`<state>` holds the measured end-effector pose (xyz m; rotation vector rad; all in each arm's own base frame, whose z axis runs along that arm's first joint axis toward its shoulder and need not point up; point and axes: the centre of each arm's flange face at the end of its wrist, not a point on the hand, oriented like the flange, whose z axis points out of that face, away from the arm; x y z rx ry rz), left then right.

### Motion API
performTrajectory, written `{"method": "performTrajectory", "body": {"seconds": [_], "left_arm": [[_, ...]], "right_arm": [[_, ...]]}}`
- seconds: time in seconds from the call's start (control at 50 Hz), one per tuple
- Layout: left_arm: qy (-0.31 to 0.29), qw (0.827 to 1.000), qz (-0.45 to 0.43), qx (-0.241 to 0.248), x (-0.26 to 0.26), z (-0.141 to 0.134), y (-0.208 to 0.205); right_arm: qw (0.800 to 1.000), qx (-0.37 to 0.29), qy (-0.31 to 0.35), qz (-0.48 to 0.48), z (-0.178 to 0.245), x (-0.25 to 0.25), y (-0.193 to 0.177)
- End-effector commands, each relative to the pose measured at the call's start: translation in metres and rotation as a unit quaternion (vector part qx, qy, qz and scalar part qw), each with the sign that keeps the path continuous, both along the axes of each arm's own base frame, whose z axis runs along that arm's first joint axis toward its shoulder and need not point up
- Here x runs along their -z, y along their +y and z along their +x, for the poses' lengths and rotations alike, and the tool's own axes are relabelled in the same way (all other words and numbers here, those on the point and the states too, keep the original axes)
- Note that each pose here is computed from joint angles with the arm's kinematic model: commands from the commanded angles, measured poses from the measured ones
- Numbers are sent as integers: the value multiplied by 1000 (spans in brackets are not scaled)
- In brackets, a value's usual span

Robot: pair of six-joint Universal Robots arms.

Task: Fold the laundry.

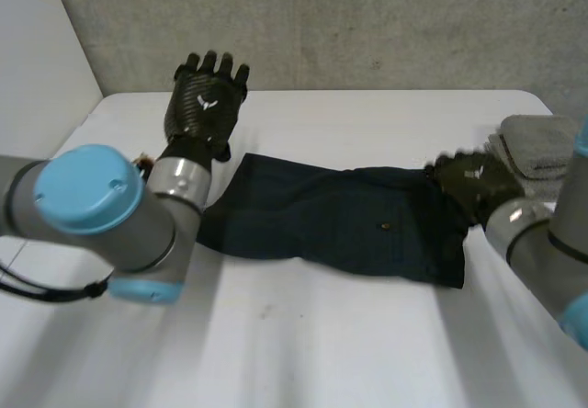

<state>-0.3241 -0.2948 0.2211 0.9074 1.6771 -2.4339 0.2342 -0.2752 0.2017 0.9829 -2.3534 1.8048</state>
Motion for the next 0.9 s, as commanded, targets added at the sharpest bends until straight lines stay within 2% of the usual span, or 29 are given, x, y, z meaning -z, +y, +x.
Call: {"method": "performTrajectory", "body": {"seconds": [0.02, 0.2, 0.34, 0.42, 0.52, 0.56, 0.62, 0.72, 0.8, 0.82, 0.88, 0.9], "left_arm": [[23, 996, 87, 11, 23, 18, 26], [15, 994, 111, 8, 38, 20, 31], [12, 993, 114, 8, 39, 20, 32], [10, 993, 115, 8, 39, 22, 35], [11, 994, 111, 7, 32, 25, 38], [12, 994, 112, 8, 31, 25, 38], [13, 994, 111, 8, 28, 24, 38], [21, 995, 102, 9, 20, 22, 35], [27, 995, 93, 12, 13, 19, 33], [29, 995, 92, 12, 11, 18, 33], [38, 996, 85, 16, 4, 15, 31], [42, 995, 84, 16, 2, 14, 30]], "right_arm": [[998, 5, -27, 61, -12, 35, 11], [998, 13, -16, 67, -12, 76, -6], [998, 43, -15, 47, -32, 74, -23], [998, 50, 32, 1, -52, 49, -28], [982, 62, 170, -50, -92, 23, -40], [975, 53, 205, -68, -93, 18, -44], [964, -7, 236, -120, -58, 3, -39], [953, -101, 213, -191, 10, -23, -15], [939, -199, 200, -198, 57, -7, 14], [926, -262, 190, -195, 79, 5, 36], [900, -352, 174, -191, 104, 21, 69], [885, -394, 164, -186, 113, 30, 84]]}}
